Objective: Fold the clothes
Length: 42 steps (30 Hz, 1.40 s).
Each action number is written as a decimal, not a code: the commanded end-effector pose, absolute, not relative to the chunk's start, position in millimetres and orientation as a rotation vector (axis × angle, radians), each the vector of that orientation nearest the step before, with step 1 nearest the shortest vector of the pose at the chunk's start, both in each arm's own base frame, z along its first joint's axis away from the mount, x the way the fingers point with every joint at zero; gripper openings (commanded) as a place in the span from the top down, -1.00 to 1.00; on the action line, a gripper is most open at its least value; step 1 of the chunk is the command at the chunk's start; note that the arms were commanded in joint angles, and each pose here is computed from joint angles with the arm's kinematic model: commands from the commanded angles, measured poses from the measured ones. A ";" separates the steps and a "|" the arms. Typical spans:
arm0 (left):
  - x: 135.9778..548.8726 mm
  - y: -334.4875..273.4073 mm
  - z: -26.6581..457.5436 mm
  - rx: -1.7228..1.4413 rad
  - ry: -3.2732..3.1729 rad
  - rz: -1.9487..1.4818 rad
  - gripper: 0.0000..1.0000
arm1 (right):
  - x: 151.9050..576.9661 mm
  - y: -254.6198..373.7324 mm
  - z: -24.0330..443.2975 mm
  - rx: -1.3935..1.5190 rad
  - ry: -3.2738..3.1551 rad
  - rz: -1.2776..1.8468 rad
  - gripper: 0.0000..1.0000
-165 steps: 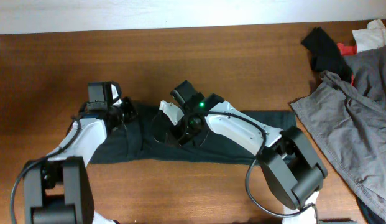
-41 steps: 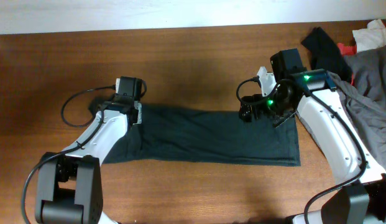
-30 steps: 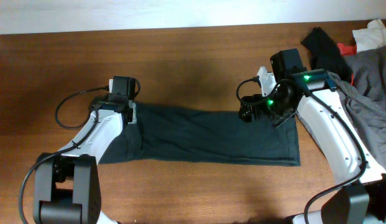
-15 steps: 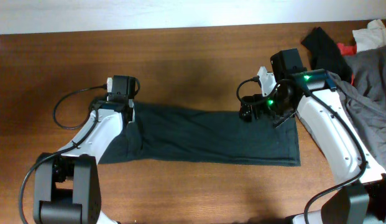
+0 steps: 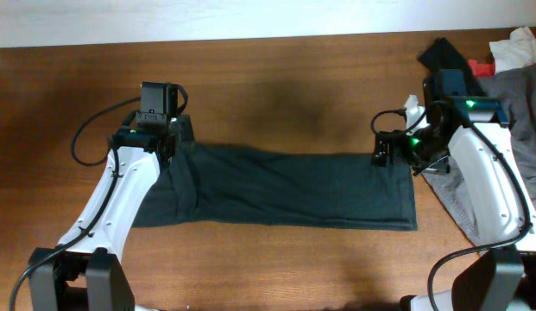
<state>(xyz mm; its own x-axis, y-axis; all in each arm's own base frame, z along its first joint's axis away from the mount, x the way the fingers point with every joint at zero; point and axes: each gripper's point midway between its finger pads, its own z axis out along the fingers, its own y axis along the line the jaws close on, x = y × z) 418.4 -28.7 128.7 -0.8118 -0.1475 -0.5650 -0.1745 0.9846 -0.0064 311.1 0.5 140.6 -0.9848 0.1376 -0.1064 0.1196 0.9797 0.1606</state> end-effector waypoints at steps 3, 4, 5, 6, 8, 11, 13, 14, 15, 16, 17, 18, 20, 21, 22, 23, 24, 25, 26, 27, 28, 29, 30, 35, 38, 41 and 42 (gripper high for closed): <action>418.0 -32.9 127.3 -0.350 2.536 -0.060 0.39 | 288.5 -20.8 109.2 0.276 3.097 0.124 -0.97; 417.9 -33.0 126.9 -0.366 2.539 -0.093 0.39 | 287.4 -23.2 103.6 0.283 3.101 0.112 -0.97; 417.8 -33.1 126.5 -0.373 2.545 -0.130 0.38 | 287.1 -24.8 97.7 0.291 3.101 0.111 -0.97; 417.7 -33.3 126.4 -0.377 2.548 -0.163 0.38 | 287.4 -26.5 93.6 0.298 3.102 0.107 -0.98; 416.3 -30.9 125.5 -0.395 2.559 -0.219 0.37 | 291.1 -31.0 85.8 0.306 3.096 0.094 -0.99; 408.0 -14.1 120.2 -0.512 2.585 -0.236 0.38 | 299.8 -40.2 79.7 0.318 3.075 0.044 -0.78; 400.5 0.5 115.9 -0.579 2.606 -0.219 0.38 | 305.6 -46.5 75.5 0.323 3.063 0.004 -0.47; 396.3 8.3 113.7 -0.608 2.617 -0.208 0.37 | 308.2 -49.0 73.3 0.328 3.057 -0.005 -0.43; 392.7 15.0 112.0 -0.636 2.626 -0.200 0.38 | 310.6 -50.1 70.8 0.330 3.054 -0.009 -0.42; 389.7 20.1 110.7 -0.657 2.632 -0.194 0.38 | 312.8 -50.9 68.4 0.331 3.051 -0.010 -0.37; 386.8 25.2 109.5 -0.678 2.638 -0.188 0.37 | 314.3 -52.1 65.3 0.332 3.054 -0.016 -0.29; 383.6 31.0 108.3 -0.702 2.644 -0.181 0.37 | 316.1 -54.2 61.0 0.337 3.056 -0.024 -0.20; 381.6 35.3 107.5 -0.720 2.647 -0.177 0.37 | 317.4 -54.8 55.8 0.340 3.065 -0.023 -0.18; 380.9 37.2 107.3 -0.727 2.647 -0.174 0.37 | 318.0 -54.7 52.6 0.341 3.070 -0.020 -0.18; 380.7 38.4 107.3 -0.731 2.646 -0.171 0.37 | 318.7 -54.8 49.9 0.341 3.074 -0.019 -0.18; 380.6 38.8 107.2 -0.731 2.646 -0.167 0.36 | 318.5 -55.1 46.8 0.342 3.082 -0.022 -0.17; 380.6 39.4 107.2 -0.731 2.645 -0.162 0.36 | 318.0 -55.1 43.6 0.343 3.092 -0.022 -0.14; 380.5 39.9 107.2 -0.732 2.645 -0.158 0.36 | 317.6 -55.0 41.2 0.344 3.099 -0.021 -0.11; 380.5 40.7 107.2 -0.733 2.644 -0.151 0.35 | 316.7 -55.3 38.4 0.346 3.109 -0.022 -0.09; 380.3 42.0 107.1 -0.735 2.643 -0.142 0.35 | 315.7 -55.2 36.1 0.348 3.118 -0.020 -0.09; 380.1 43.3 107.0 -0.737 2.642 -0.131 0.34 | 314.5 -54.9 33.2 0.348 3.127 -0.020 -0.09; 380.0 44.3 107.0 -0.739 2.641 -0.123 0.34 | 313.2 -54.9 30.3 0.350 3.137 -0.020 -0.09; 379.9 44.3 107.0 -0.738 2.641 -0.123 0.33 | 312.0 -56.0 26.9 0.350 3.145 -0.032 -0.09; 379.1 44.3 106.6 -0.739 2.645 -0.121 0.33 | 306.6 -58.3 11.2 0.354 3.168 -0.058 -0.09; 378.6 46.9 106.5 -0.730 2.646 -0.105 0.33 | 303.7 -61.4 6.8 0.395 3.174 -0.055 -0.04; 377.4 51.5 106.2 -0.745 2.644 -0.090 0.33 | 299.7 -68.3 3.0 0.471 3.168 -0.050 0.04; 377.3 52.5 106.2 -0.748 2.643 -0.090 0.33 | 298.6 -70.3 1.5 0.497 3.163 -0.050 0.04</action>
<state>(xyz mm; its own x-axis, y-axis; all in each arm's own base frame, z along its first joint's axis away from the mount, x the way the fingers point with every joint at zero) 378.5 44.3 106.2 -0.7893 -0.5073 -0.3460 -0.4739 0.8616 -0.1821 307.4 -59.6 7.5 -0.9677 0.2494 0.0380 0.2488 0.9684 -0.0181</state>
